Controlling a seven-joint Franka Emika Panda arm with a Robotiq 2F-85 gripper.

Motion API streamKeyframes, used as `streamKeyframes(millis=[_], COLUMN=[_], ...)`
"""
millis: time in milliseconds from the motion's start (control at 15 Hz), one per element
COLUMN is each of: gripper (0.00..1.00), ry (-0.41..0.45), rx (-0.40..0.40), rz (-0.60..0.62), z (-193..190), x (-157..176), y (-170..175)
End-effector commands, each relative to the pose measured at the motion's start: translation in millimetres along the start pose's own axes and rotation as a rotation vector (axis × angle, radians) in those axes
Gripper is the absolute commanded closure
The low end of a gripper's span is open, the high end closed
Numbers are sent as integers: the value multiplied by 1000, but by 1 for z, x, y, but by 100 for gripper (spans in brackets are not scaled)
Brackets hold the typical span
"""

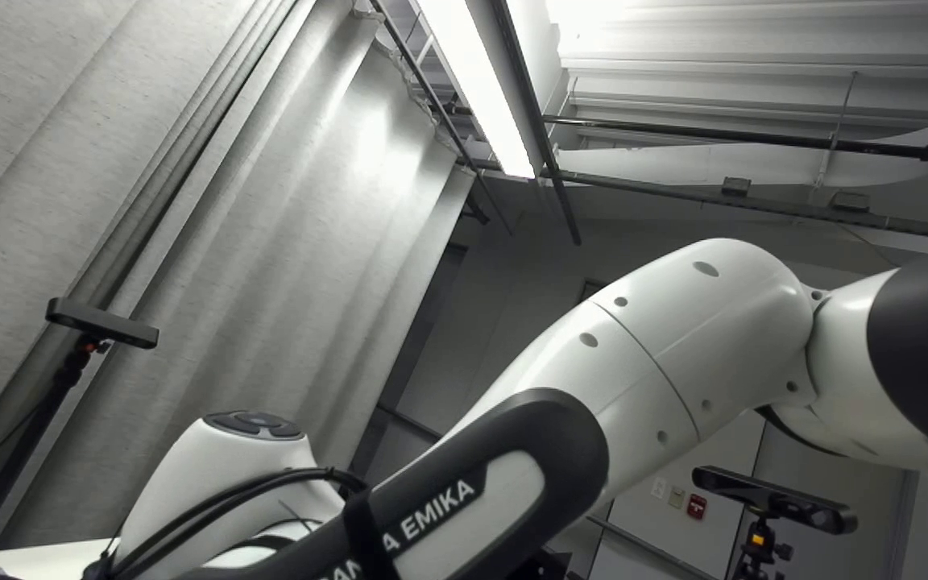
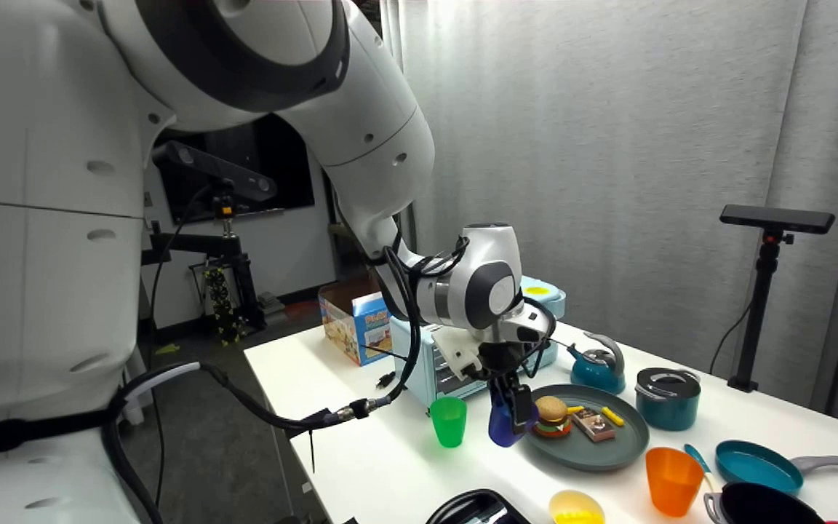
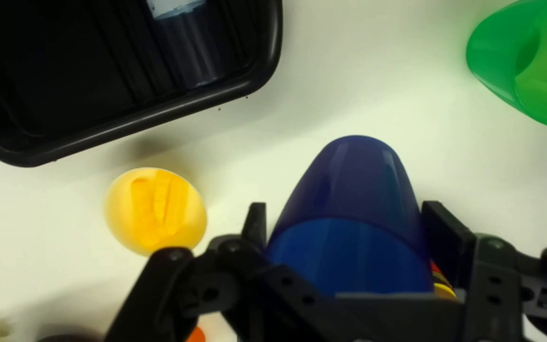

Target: Pick up the blue cup and pour its contents in the white bowl

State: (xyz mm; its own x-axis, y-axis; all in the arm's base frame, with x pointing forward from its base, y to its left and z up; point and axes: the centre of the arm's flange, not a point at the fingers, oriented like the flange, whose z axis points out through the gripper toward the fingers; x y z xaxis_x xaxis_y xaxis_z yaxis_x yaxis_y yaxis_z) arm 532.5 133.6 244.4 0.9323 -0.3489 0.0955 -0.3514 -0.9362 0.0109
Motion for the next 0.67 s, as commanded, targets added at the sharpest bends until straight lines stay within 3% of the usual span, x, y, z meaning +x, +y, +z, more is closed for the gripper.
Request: streamKeyframes(millis=[0,600], gripper=[44,44], ry=[65,119], rx=[-12,-10], rz=[20,26], z=[9,33], x=[-5,-15], y=[-13,-23])
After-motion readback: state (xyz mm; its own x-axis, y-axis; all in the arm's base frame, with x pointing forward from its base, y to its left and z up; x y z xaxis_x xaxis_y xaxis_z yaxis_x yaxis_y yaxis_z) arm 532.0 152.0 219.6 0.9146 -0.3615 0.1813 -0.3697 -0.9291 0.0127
